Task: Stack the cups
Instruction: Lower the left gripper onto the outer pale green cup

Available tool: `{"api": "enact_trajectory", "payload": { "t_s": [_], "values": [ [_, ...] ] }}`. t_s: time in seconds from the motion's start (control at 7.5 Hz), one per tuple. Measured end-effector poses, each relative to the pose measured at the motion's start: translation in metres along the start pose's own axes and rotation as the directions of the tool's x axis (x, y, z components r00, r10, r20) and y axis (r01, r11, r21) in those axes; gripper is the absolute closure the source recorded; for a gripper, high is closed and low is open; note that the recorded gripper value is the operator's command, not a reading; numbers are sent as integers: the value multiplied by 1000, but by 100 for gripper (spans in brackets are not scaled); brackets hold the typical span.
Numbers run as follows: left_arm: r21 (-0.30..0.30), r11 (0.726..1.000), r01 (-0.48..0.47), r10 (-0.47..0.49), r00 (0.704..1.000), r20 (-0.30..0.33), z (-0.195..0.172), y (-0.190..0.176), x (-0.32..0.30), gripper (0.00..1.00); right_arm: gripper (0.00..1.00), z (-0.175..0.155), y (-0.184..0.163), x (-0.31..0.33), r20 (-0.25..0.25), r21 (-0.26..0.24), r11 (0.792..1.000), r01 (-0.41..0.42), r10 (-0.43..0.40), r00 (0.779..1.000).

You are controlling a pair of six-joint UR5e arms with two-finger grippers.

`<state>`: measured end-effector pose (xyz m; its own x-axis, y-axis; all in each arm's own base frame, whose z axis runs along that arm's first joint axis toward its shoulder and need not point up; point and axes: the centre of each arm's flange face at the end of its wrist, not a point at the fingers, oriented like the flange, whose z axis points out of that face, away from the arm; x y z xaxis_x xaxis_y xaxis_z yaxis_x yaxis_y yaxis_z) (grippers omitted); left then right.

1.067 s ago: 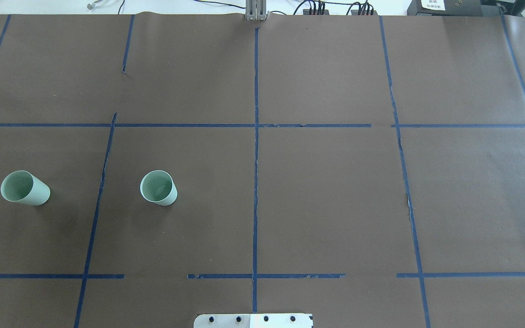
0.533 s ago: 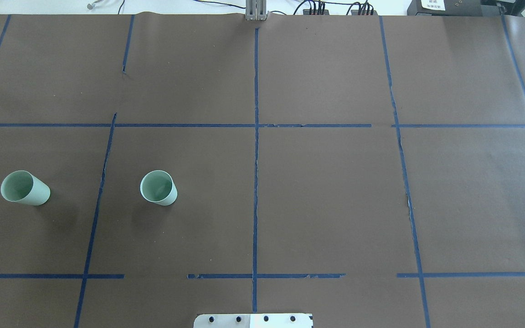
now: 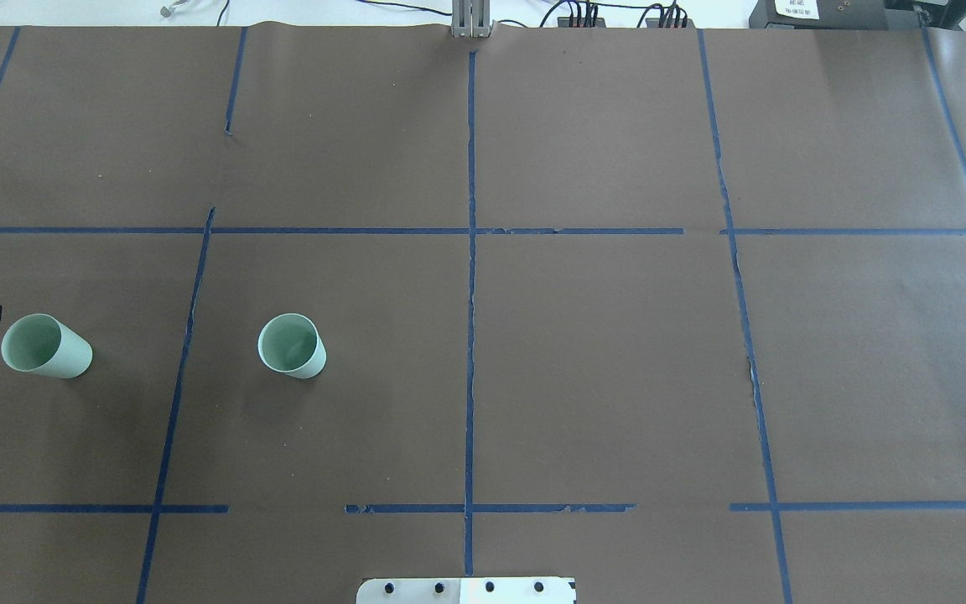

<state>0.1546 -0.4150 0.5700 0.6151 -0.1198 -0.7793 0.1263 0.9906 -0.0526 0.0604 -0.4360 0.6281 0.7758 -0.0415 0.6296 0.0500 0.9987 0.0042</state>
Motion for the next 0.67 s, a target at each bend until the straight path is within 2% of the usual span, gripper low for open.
{"api": "enact_trajectory", "payload": {
  "t_s": [0.67],
  "values": [
    [-51,998,-37,37,999,3,31,11,13,0,0,0,0,0,0,0,1000,0,0,1000]
  ]
}}
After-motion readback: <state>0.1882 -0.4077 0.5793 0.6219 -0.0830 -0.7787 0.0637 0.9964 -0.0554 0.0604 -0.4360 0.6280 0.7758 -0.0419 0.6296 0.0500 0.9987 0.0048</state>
